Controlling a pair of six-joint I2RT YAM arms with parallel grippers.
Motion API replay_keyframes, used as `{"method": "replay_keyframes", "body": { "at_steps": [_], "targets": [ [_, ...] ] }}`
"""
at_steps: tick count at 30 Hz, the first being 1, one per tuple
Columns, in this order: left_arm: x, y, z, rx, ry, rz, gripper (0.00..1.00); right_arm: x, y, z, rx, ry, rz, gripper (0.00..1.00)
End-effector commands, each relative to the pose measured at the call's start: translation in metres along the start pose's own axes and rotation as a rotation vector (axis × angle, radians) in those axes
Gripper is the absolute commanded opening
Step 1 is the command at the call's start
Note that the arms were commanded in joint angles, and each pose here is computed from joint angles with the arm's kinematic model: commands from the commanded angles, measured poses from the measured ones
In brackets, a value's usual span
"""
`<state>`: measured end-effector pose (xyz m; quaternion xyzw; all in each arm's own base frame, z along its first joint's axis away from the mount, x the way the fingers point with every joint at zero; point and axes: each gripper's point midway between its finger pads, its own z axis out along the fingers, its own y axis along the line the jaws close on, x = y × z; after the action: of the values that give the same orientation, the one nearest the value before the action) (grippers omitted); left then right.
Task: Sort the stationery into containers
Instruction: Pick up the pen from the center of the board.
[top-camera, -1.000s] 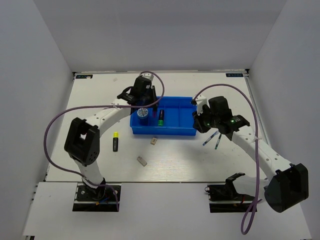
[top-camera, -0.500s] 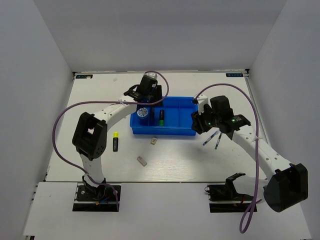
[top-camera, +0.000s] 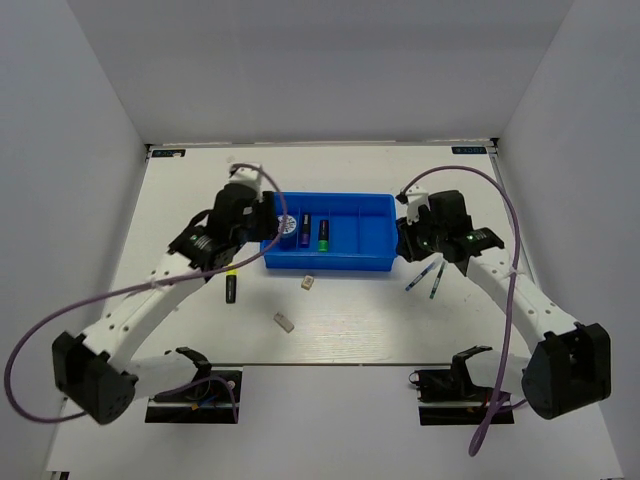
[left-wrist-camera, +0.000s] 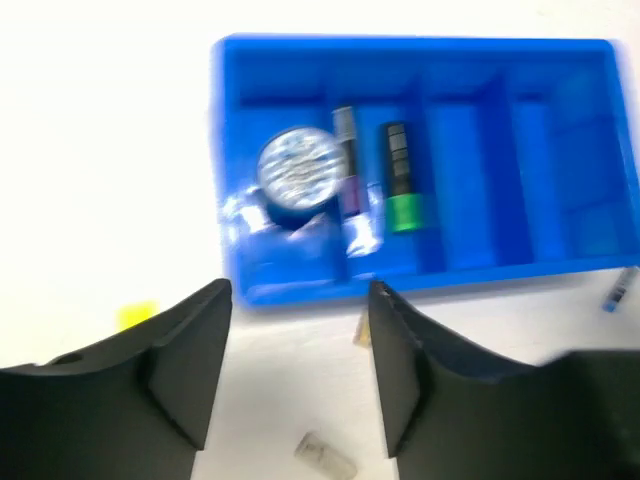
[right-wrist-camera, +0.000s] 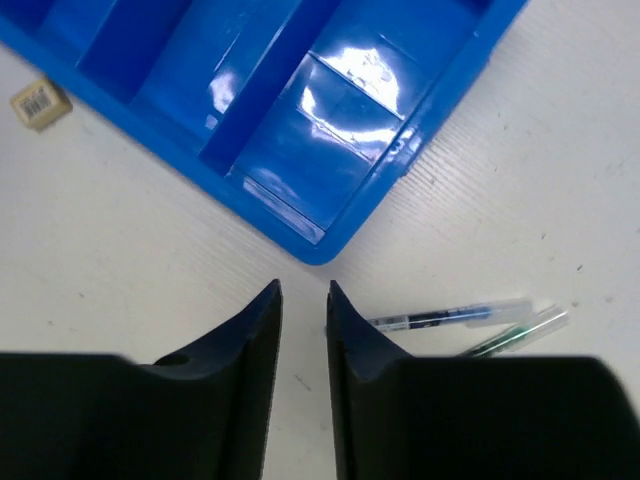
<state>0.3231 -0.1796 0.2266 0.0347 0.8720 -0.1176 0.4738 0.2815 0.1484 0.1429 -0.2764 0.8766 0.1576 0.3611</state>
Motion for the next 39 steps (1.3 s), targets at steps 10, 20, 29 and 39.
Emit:
{"method": "replay_keyframes", "body": {
  "at_steps": [10, 20, 29, 39],
  "targets": [
    [0.104, 0.12, 0.003, -0.339, 0.33, -0.073, 0.71, 0.006, -0.024, 0.007, 0.033, 0.039, 0.123, 0.36],
    [0.141, 0.146, 0.024, -0.391, 0.48, -0.175, 0.66, 0.008, -0.031, 0.005, 0.021, 0.044, 0.173, 0.36],
    [0.166, 0.147, 0.031, -0.397, 0.553, -0.211, 0.62, 0.008, -0.031, 0.002, 0.001, 0.042, 0.191, 0.36],
    [0.197, 0.151, 0.031, -0.426, 0.613, -0.24, 0.53, 0.006, -0.032, -0.002, -0.014, 0.032, 0.215, 0.36]
  ]
}}
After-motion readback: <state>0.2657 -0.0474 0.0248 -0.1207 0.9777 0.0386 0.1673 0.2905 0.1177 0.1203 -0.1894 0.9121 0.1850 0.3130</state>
